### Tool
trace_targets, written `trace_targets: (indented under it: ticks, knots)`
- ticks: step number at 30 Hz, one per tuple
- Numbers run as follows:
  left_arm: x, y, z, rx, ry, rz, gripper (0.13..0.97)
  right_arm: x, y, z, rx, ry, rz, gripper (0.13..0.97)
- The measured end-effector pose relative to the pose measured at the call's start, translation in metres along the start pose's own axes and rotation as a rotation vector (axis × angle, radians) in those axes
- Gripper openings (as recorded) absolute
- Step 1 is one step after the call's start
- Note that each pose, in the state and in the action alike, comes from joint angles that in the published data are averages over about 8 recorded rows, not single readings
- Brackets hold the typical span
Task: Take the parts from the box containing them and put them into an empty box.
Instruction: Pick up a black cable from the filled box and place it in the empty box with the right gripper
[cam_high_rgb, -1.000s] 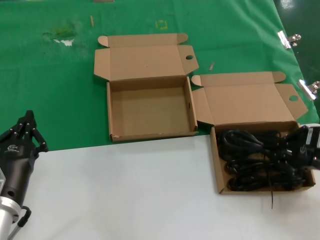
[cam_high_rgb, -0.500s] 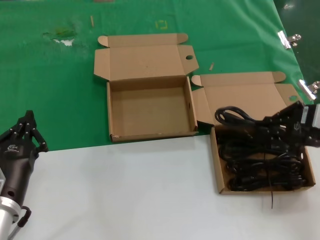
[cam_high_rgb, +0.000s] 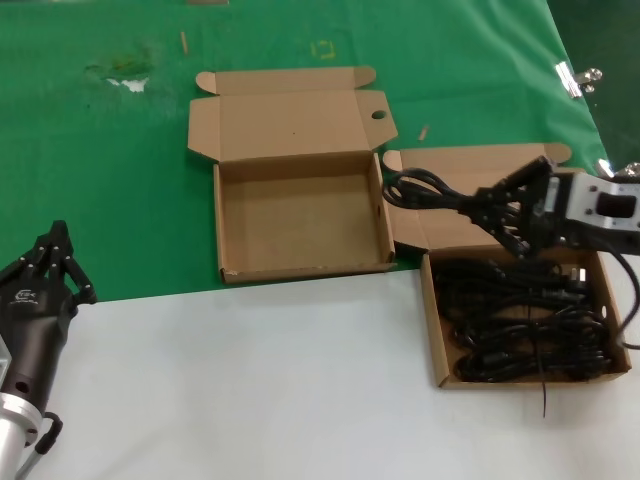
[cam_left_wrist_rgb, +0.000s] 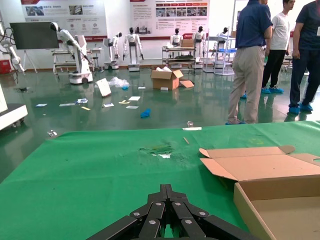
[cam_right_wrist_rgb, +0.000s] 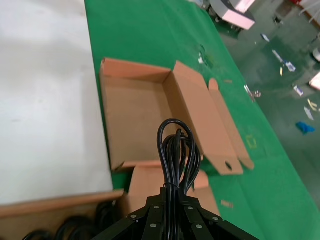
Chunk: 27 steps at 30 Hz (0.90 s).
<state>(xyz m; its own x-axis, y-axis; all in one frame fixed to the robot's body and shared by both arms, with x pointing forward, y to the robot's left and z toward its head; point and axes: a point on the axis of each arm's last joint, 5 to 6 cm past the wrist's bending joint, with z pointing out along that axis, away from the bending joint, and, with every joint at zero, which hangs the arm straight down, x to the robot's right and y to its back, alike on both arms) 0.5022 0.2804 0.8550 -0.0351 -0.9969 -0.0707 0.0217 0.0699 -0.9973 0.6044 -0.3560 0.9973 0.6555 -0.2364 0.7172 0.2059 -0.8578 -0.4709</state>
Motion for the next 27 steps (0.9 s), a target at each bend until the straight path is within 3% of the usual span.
trace_targets:
  ticks: [27]
  knots:
    - [0.0, 0.0, 0.0, 0.0, 0.0, 0.0, 0.14, 0.012, -0.056, 0.105, 0.146, -0.018, -0.126, 0.168]
